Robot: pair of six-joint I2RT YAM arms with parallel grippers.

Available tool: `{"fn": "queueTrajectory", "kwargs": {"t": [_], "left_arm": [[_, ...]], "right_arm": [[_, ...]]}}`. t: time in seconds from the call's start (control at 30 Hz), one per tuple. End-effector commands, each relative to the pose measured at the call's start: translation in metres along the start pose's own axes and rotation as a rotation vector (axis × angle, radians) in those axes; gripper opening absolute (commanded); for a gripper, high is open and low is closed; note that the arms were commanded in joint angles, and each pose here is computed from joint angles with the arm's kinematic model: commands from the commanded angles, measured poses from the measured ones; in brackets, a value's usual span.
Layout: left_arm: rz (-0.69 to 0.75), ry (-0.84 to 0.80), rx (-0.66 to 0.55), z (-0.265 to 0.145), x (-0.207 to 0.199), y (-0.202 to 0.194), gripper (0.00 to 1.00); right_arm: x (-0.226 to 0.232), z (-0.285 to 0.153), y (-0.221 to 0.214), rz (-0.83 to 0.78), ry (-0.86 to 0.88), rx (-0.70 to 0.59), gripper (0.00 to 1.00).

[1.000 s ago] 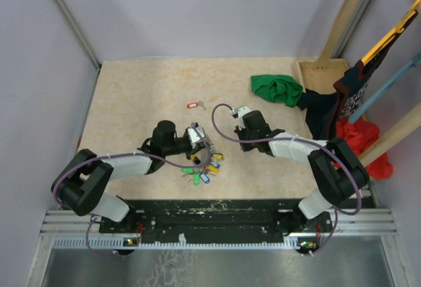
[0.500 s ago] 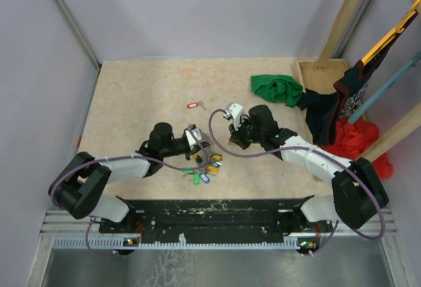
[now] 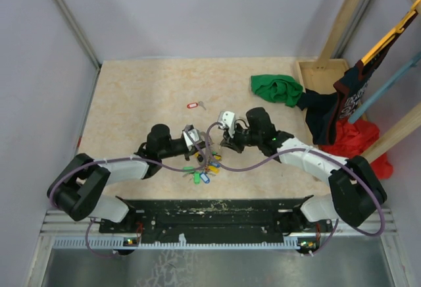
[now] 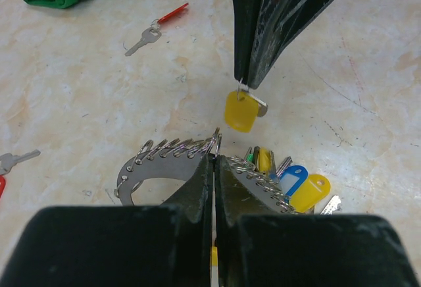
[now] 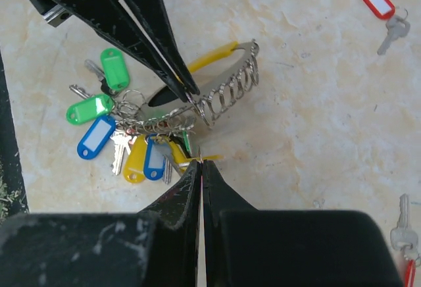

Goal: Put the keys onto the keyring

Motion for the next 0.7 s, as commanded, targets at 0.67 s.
{"fn": "queueTrajectory", "kwargs": {"t": [0.67], "left_arm": [[0.076, -0.072, -0.09, 0.0, -0.003, 0.01, 0.0]], "right_arm": [[0.008, 0.025, 0.013, -0.308, -0.031, -0.03, 0.0]]}}
Point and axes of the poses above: each gripper's point midway between its finger pads, its own z axis out along the fingers, its own x axis along the line the jaws close on, y = z × x, the point moved 10 cm from there along -z, back along the fingers, and after that the axes turned 3 degrees about -z, right-handed, at the moved point
